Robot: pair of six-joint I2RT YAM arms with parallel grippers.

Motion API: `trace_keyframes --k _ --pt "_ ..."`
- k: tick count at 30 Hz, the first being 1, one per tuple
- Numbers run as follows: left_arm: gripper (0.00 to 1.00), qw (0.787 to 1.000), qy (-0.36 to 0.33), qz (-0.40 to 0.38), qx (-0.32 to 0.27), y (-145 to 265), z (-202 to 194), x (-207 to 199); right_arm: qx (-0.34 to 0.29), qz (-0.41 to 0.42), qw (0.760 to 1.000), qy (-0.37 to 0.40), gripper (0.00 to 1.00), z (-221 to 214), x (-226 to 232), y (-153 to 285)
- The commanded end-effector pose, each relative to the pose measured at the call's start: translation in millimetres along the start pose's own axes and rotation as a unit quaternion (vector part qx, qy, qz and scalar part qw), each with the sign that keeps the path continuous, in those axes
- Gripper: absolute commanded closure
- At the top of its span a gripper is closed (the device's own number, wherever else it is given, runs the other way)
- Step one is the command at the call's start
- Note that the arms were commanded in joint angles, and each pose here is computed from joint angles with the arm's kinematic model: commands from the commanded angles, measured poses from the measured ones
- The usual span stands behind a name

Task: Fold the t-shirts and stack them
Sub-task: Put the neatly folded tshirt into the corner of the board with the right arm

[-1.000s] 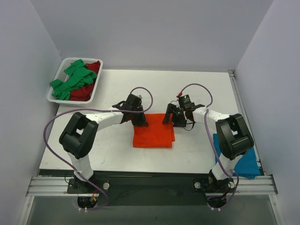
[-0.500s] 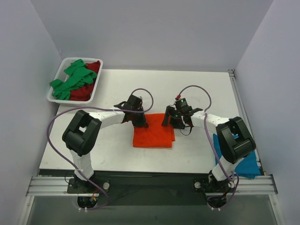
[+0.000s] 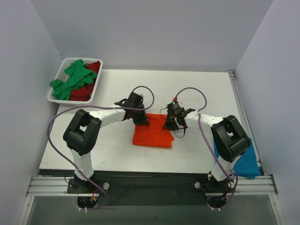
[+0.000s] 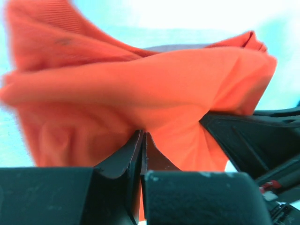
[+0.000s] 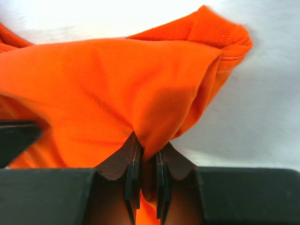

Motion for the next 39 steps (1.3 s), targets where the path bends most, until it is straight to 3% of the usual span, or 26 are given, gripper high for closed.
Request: trace_keyframes --k 1,7,14,19,27,39 --pt "0.91 0.999 -0.020 -0.014 -0.042 22 35 -18 -0.040 -0.122 0.992 -0.012 1.00 -1 -47 17" --pt "0.91 0.996 -0.035 -0.021 -0.081 69 63 -36 -0.095 -0.193 0.976 -0.042 1.00 19 -61 50" --pt "0.90 0.993 -0.050 -0.038 -0.104 116 66 -49 -0.140 -0.269 0.948 -0.102 1.00 51 -88 82" --pt "0.90 0.990 -0.058 -0.052 -0.114 140 61 -55 -0.187 -0.351 0.906 -0.146 1.00 83 -114 123" --pt "0.87 0.989 -0.068 -0.064 -0.111 157 49 -56 -0.176 -0.411 0.866 -0.225 1.00 111 -158 173" --pt "0.87 0.989 -0.072 -0.074 -0.102 152 43 -57 -0.186 -0.408 0.822 -0.350 1.00 120 -217 239"
Point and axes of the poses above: each gripper's point midway between its finger pads, its own y axis back along the fingers, its own x axis along the line the jaws close on, z = x × y, the point moved 4 cm from there along y, back along the fingers, and after that the axes turned 12 degrees about -y, right-handed, at the moved point
